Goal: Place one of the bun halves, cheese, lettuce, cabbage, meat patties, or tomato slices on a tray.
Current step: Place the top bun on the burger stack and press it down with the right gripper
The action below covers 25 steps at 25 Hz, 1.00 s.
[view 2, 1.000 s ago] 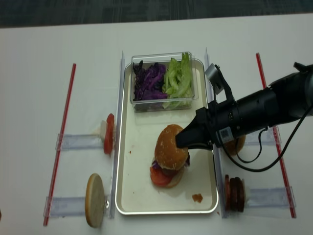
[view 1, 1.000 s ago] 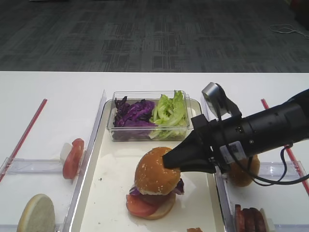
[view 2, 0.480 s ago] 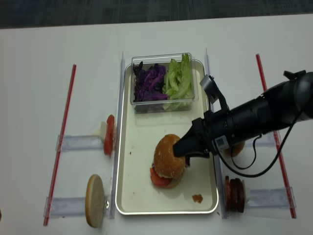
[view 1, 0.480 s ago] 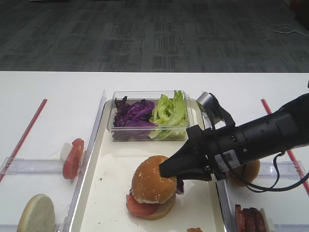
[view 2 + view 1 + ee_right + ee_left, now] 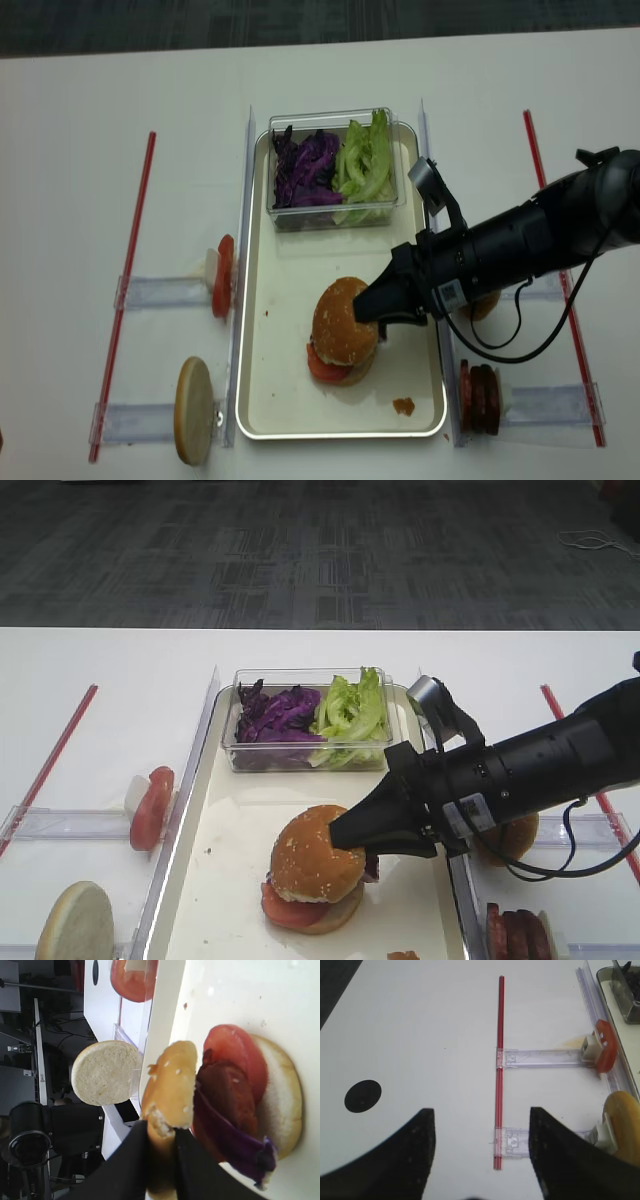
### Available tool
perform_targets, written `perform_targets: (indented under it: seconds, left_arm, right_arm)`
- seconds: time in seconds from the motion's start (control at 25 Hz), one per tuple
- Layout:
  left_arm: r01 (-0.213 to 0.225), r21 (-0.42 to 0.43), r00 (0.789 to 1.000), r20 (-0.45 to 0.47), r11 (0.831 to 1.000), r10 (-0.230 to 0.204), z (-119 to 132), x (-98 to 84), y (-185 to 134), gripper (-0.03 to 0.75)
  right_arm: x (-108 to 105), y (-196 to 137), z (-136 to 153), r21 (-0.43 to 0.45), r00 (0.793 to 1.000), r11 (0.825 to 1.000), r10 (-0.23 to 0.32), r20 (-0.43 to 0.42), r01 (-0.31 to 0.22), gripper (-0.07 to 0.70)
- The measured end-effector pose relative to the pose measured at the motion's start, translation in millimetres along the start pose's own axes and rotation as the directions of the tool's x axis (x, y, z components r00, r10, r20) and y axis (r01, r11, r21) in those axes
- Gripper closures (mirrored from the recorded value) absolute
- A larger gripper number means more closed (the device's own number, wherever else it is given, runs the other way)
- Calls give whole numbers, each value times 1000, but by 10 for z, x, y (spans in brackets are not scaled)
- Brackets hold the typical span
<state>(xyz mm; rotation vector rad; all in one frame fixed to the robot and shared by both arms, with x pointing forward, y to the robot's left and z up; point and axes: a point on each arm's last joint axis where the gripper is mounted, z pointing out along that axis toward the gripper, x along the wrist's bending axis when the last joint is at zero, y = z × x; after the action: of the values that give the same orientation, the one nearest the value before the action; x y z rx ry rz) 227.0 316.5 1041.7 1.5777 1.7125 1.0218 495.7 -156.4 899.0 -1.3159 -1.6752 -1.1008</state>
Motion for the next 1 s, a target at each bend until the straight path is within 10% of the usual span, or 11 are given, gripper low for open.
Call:
perform_targets:
  seconds: [0.16,0.48,1.0]
  left_arm:
    - [0,0,1000,0,1000,0,0,0,0,323]
    - [0,0,1000,0,1000,0,0,0,0,323]
    - [0,0,1000,0,1000,0,0,0,0,323]
  right_arm:
    - [0,2,0,-2,1000,1000,1,-1,-1,456]
    - [3,10,0,-11,1000,1000,-13,-3,13,171]
    - [4,15,0,-16,999,999,-49,-4,49,57]
